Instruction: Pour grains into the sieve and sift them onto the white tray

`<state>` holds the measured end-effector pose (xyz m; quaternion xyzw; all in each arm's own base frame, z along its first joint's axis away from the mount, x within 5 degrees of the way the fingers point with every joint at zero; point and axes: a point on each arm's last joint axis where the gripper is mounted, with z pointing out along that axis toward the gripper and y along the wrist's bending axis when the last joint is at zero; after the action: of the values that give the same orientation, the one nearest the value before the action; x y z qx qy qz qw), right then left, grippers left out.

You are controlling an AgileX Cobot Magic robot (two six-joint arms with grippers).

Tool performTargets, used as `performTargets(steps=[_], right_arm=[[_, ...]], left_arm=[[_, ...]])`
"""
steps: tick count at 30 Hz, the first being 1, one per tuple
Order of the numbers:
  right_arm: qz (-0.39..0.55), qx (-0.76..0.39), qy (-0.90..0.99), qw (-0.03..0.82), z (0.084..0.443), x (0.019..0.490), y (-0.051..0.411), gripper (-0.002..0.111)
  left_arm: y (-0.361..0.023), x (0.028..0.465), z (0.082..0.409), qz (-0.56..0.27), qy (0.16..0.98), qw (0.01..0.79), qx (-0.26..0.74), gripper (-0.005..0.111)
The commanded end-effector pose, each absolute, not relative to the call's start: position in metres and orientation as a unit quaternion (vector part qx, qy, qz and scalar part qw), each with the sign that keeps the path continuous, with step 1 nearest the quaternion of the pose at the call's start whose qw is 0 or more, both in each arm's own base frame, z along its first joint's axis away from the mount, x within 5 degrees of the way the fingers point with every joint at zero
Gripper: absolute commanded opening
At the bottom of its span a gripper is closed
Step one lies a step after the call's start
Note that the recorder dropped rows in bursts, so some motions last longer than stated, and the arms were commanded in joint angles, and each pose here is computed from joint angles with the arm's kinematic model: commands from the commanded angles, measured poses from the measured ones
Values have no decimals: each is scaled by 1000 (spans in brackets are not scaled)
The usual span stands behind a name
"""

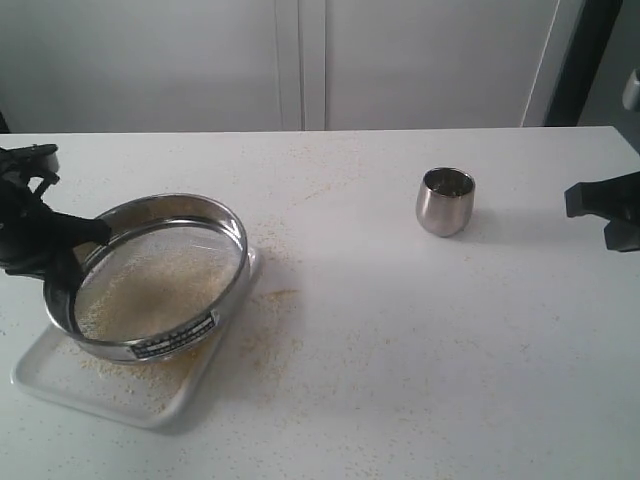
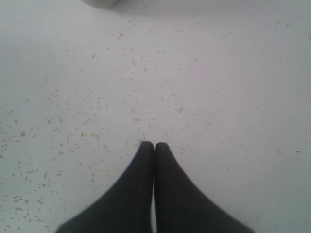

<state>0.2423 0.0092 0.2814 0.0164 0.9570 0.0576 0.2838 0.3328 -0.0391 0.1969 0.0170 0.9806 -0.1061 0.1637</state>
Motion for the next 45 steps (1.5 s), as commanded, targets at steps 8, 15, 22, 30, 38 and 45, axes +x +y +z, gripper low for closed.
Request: performTargets(steps=[8, 15, 22, 30, 38, 45], right_arm=[[55, 20, 954, 294, 283, 242, 7, 0], [55, 20, 953, 297, 283, 243, 7, 0], [54, 20, 952, 300, 283, 243, 7, 0], [54, 20, 951, 303, 284, 244, 7, 0], [54, 20, 951, 305, 284, 244, 7, 0], [57, 29, 950, 305, 284, 244, 7, 0]], left_arm=[[-31, 337, 195, -145, 972, 164, -87, 0], [-36, 336, 194, -111, 973, 195, 60, 0], [-35, 334, 192, -109, 973, 192, 68, 0], [-24, 331, 192, -136, 969, 153, -138, 0], [-27, 330, 191, -130, 974, 152, -104, 0], [-38, 334, 188, -103, 977, 182, 49, 0]])
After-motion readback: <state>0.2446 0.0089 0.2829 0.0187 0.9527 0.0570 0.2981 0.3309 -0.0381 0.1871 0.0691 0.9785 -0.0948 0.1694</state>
